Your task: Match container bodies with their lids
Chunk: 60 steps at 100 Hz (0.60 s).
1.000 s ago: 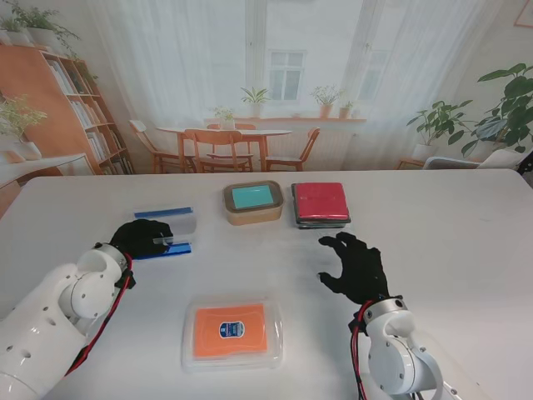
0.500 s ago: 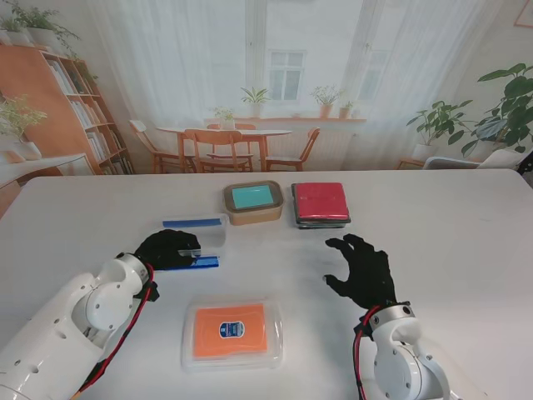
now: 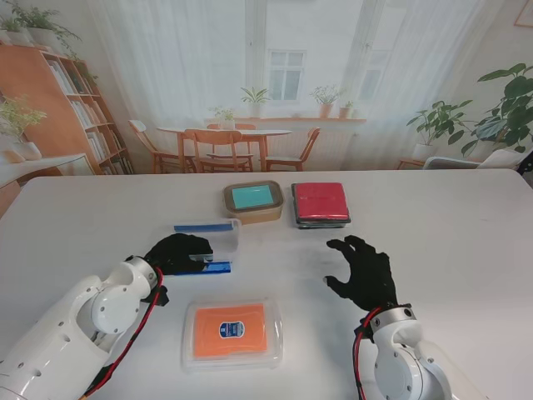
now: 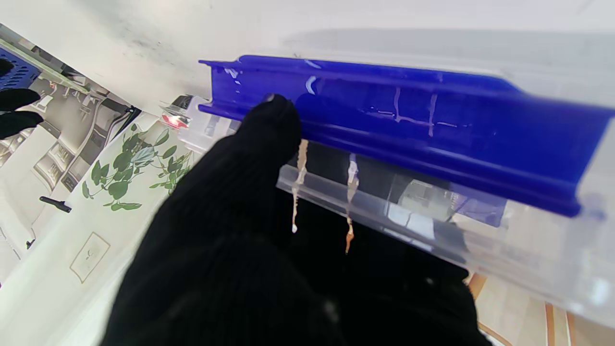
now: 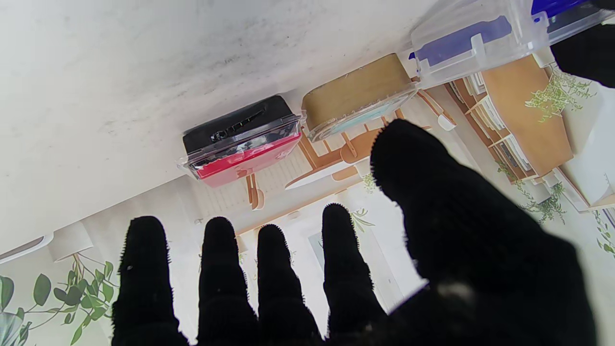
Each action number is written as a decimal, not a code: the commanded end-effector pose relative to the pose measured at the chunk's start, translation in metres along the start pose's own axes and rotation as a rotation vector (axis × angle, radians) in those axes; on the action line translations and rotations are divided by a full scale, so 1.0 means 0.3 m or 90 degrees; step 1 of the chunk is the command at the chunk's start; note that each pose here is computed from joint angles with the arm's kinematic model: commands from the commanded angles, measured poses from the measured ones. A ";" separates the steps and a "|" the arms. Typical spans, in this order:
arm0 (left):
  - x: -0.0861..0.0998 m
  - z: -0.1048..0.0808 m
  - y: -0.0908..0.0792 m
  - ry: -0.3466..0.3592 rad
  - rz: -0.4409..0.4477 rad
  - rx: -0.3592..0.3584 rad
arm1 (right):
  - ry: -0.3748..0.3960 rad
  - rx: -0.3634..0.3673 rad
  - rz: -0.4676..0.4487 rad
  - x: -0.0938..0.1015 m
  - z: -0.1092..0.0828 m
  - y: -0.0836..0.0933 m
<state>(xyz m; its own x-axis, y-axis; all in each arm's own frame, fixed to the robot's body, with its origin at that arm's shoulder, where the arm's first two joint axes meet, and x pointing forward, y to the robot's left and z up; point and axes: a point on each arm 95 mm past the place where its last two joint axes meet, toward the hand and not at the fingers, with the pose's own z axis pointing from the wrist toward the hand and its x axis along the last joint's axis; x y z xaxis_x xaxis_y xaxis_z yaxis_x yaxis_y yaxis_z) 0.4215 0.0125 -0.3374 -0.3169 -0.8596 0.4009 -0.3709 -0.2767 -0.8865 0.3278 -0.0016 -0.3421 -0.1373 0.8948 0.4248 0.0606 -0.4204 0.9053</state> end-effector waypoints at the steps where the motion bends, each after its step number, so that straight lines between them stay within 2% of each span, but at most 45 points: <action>1: 0.026 0.001 0.018 0.012 -0.012 -0.005 | -0.002 0.009 0.003 0.001 -0.008 -0.007; 60: 0.092 0.045 0.079 0.034 -0.045 -0.023 | -0.005 0.013 0.006 0.004 -0.017 -0.008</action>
<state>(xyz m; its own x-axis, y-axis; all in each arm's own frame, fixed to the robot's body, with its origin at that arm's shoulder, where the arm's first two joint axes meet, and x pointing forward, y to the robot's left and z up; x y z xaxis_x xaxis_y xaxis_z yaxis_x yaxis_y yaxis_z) 0.4160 -0.0181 -0.3484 -0.3356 -0.8208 0.4623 -0.4158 -0.3113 -0.8545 0.3243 -0.0012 -0.3420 -0.1325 0.8929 0.4303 0.0643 -0.4255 0.9027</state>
